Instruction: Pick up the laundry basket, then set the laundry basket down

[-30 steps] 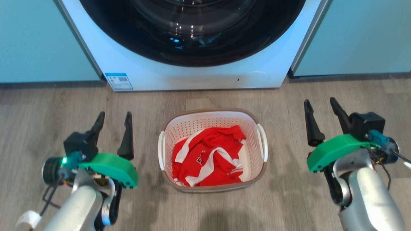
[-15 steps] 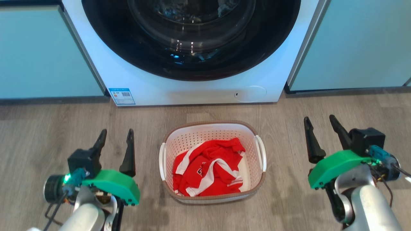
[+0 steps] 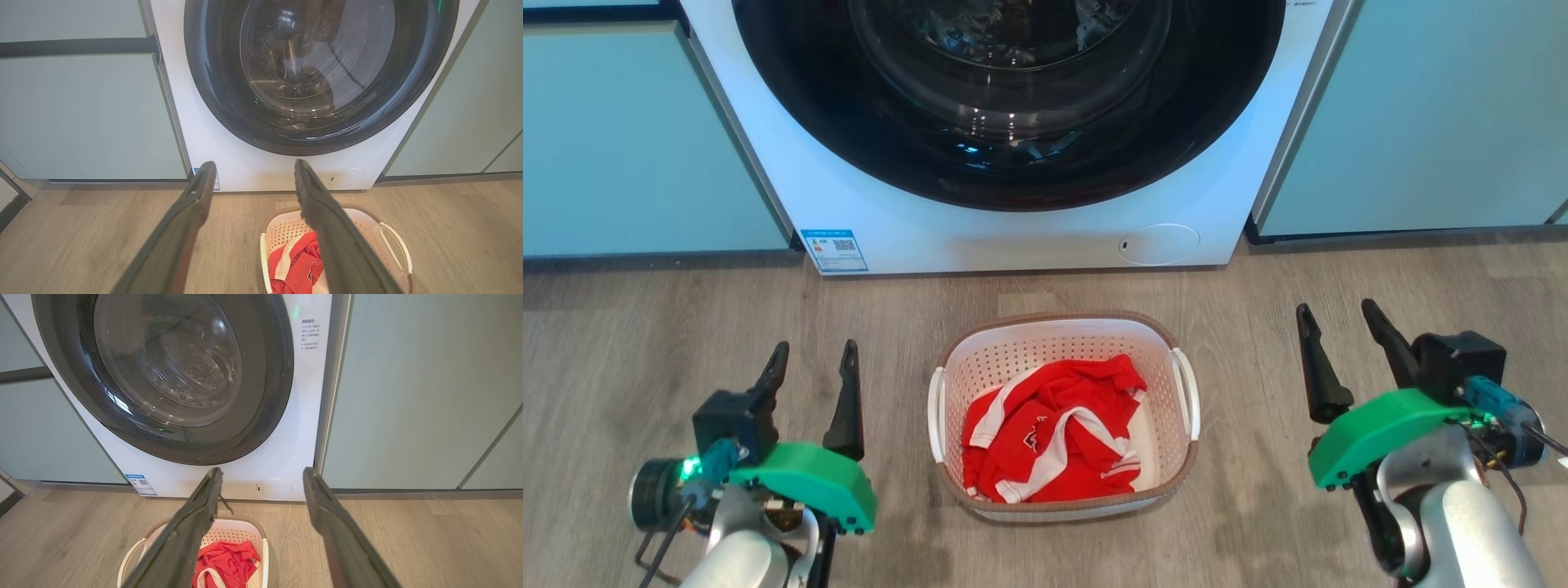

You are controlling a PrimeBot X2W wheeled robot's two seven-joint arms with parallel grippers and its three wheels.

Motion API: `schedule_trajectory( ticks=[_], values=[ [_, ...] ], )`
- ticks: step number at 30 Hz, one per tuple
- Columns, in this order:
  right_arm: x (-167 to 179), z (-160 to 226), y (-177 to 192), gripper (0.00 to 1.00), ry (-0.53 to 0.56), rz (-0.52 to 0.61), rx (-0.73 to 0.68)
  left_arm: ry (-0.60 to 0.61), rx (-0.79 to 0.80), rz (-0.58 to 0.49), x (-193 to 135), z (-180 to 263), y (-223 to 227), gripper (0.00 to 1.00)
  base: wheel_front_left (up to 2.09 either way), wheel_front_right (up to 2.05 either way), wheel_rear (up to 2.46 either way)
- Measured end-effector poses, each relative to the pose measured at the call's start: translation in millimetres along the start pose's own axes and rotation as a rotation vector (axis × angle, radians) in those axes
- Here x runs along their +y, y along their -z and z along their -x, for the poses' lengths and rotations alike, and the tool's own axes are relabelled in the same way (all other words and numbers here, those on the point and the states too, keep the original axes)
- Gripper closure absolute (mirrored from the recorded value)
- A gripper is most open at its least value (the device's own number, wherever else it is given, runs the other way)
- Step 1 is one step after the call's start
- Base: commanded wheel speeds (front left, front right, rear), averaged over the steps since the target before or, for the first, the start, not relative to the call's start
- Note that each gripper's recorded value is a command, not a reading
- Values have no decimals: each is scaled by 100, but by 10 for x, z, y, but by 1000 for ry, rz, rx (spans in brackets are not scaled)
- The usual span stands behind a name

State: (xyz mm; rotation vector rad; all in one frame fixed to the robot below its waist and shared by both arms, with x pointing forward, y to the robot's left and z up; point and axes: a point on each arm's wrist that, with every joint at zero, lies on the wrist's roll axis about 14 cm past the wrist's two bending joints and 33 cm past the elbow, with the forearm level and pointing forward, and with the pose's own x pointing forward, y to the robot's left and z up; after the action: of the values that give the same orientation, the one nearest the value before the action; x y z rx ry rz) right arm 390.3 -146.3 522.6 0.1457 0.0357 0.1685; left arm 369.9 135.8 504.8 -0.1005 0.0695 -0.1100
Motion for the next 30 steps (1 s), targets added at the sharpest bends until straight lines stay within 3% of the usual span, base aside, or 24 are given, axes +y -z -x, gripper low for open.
schedule_trajectory(
  ticks=[19,20,25,30],
  values=[
    [5,43,19,0,1,-1,9,-6,0,-8,24,21,-4,0,0,0,0],
    [6,43,42,100,1,-2,17,-8,4,-8,25,22,13,100,0,0,0],
    [-9,134,316,100,13,-44,96,-19,95,23,4,133,303,100,0,0,0],
    [-11,148,323,100,16,-106,92,-28,104,79,36,114,301,100,0,0,0]
  ],
)
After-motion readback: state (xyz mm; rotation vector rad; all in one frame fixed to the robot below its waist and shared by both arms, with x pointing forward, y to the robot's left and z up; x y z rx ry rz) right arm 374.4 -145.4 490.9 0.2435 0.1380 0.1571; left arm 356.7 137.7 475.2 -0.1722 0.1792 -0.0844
